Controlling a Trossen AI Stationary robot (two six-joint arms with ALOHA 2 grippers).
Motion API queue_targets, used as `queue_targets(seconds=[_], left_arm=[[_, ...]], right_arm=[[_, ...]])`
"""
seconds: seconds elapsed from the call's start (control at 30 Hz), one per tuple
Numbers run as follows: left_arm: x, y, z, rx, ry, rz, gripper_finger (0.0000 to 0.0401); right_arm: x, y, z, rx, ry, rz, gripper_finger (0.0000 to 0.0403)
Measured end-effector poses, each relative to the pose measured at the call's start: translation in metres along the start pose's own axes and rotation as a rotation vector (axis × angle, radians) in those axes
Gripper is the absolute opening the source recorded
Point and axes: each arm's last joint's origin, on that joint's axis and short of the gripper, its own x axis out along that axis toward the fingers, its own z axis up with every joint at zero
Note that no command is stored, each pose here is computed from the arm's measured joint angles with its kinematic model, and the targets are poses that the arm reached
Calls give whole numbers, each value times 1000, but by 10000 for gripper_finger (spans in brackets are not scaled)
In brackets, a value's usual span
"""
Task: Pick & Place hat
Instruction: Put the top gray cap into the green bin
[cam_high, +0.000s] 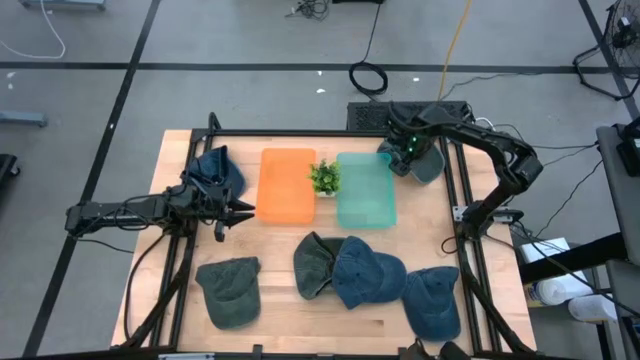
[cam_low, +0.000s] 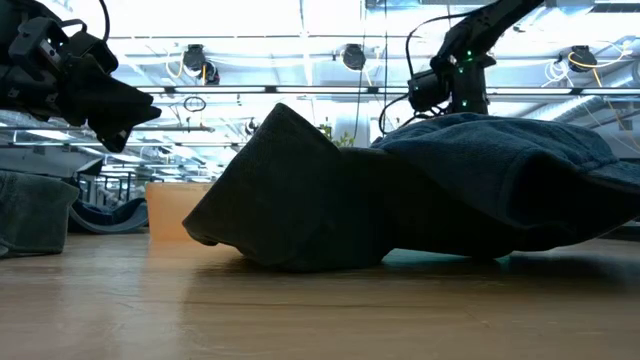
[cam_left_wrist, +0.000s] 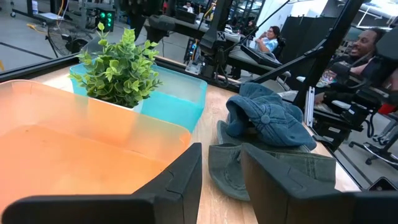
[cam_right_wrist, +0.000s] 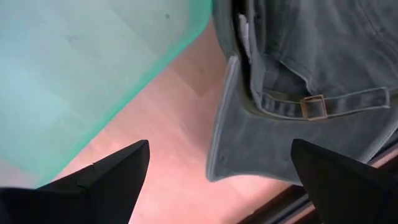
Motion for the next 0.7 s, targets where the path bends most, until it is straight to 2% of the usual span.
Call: queue_targets(seconds=[0.13, 0.47, 0.7], left_arm=[[0, 0, 0, 0, 0, 0, 120], [0, 0, 0, 0, 0, 0, 120], [0, 0, 0, 0, 0, 0, 120]], right_arm=[[12, -1, -3, -17, 8, -56, 380], [44, 3, -9, -32, -21, -69, 379], [58, 6, -15, -108, -7, -196, 361]])
